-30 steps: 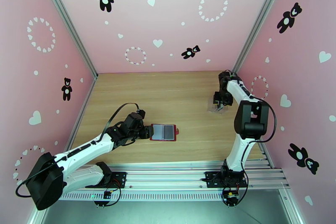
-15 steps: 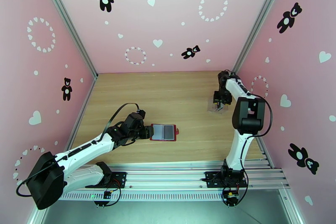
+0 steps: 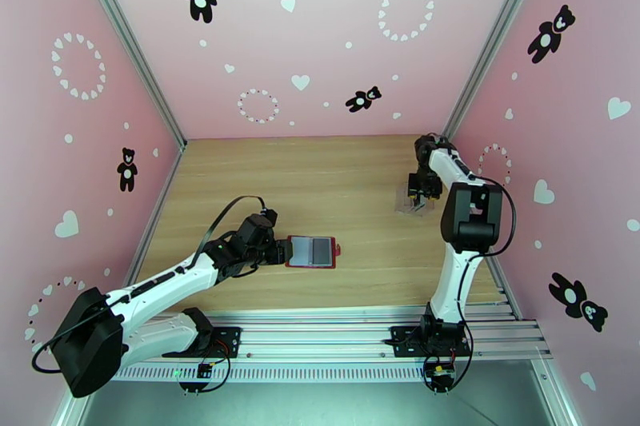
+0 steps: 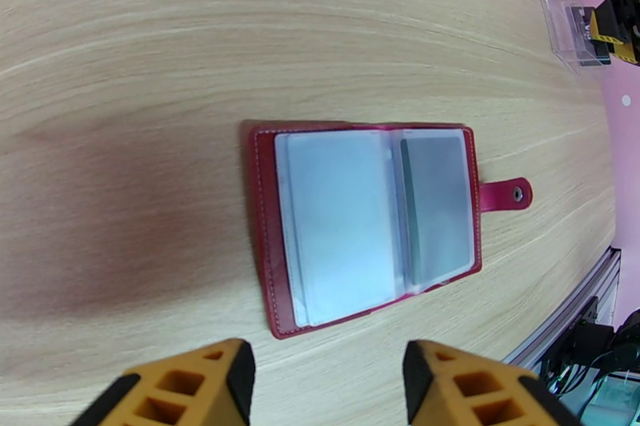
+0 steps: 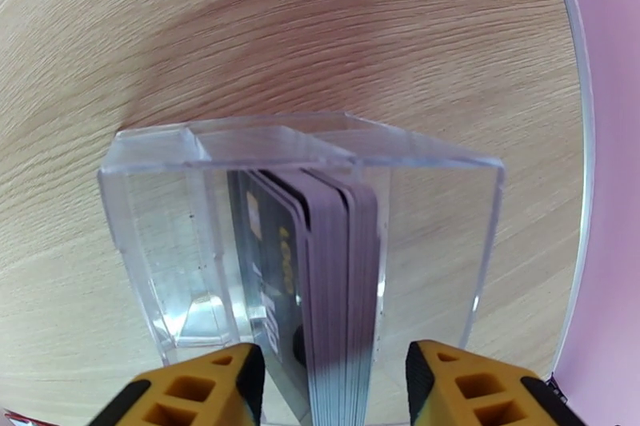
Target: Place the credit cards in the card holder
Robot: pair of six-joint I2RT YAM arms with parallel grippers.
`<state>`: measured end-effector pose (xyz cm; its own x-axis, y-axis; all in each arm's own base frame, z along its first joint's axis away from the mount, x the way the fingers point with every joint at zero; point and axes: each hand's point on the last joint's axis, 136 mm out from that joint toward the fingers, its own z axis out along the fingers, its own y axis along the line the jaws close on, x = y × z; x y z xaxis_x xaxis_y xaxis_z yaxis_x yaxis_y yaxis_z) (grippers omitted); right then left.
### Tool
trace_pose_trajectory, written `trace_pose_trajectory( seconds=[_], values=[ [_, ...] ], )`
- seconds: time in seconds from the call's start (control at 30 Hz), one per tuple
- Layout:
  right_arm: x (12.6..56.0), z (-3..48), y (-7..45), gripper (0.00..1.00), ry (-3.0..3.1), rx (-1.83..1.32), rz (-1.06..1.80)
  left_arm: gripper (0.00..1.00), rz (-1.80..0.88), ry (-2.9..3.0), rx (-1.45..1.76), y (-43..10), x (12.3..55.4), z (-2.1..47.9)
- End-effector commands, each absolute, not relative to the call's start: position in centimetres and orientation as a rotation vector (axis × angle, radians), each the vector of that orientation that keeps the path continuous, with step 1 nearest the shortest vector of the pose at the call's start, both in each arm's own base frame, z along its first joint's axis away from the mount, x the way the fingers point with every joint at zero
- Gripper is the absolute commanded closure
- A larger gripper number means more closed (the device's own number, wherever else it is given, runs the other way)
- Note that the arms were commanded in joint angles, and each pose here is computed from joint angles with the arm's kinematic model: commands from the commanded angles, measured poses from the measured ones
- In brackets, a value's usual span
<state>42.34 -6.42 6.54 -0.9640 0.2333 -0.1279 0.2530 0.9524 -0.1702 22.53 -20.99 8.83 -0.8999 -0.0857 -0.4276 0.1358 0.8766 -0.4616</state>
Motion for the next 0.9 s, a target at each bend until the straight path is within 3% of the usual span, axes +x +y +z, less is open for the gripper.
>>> trace_pose_trajectory(
  seconds=[0.0, 0.7, 0.87],
  values=[
    [42.3, 6.4, -7.0, 0.49, 3.015, 0.399, -0.308, 0.46, -0.714, 2.573, 0.041, -21.5, 23.3, 9.9],
    [41.5, 9.8, -9.2, 0.54, 2.914, 0.487, -0.408, 0.45, -0.709, 2.578, 0.039, -21.6, 23.4, 9.6],
    [41.3, 9.4, -9.1, 0.66, 2.924, 0.493, -0.374, 0.45, -0.706, 2.581, 0.038, -21.5, 23.4, 9.5]
  ],
)
